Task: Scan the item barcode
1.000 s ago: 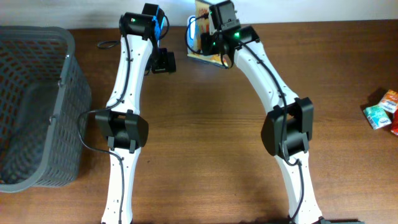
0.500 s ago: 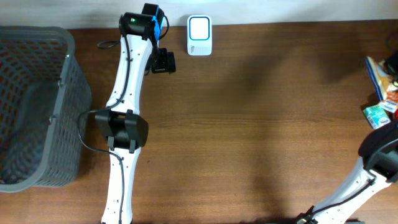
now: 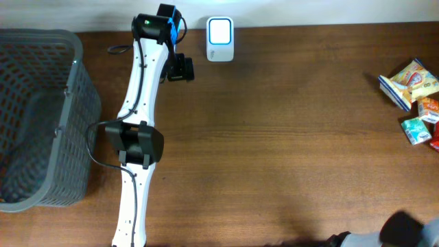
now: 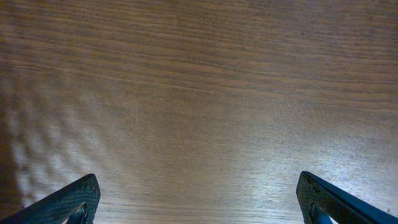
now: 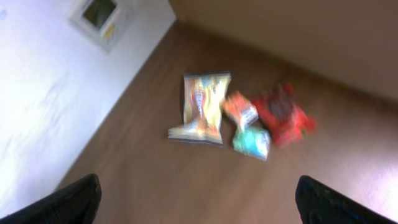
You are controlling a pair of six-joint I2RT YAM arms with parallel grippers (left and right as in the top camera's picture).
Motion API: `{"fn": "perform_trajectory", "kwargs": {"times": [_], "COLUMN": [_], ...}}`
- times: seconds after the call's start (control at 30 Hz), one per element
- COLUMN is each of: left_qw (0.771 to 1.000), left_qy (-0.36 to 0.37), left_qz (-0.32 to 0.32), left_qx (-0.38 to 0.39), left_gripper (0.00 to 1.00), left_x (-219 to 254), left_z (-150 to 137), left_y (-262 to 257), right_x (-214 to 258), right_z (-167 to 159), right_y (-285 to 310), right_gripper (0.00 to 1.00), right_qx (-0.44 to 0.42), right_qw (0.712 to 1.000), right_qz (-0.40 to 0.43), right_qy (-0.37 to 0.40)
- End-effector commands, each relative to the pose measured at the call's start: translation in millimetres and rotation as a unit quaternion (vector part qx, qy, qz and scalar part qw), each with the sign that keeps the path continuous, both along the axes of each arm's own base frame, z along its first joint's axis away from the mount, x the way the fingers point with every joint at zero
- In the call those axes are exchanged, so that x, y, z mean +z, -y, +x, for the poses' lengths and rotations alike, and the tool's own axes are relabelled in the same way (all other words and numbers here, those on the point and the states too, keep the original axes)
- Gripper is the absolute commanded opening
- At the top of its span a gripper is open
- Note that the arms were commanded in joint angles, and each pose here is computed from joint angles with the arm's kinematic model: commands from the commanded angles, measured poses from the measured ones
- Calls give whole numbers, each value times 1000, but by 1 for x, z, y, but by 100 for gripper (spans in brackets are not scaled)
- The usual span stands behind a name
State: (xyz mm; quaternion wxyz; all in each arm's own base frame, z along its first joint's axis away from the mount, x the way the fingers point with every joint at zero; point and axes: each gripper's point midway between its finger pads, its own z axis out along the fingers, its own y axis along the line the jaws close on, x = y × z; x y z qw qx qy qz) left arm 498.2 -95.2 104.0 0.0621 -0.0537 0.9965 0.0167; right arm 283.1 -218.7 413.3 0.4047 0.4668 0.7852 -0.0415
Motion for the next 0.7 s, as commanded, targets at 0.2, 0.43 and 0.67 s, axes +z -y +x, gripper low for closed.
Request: {"fn": "perform_trajectory", "kwargs": {"times": [0.2,0.43,0.67], "left_qw": [1000,1000,1000], "left_qy": [-9,-9,-9], "left_qz": [7,7,7], "left_qx": [5,5,5], "left_gripper": [99,99,99], "left_x": [-9,-9,-9], "left_z": [0,-1,0], "left_y": [-3,-3,-3], "right_x": [-36,-84,-125], "right_z": [-116,-154,-95], "right_y": [-177,-190,-201], "right_gripper": [99,99,99], "right_qx": [203,198,317], "right_qw": [979,976,947], "right_qz": [25,62,-30], "right_qy": [3,-70,-27]}}
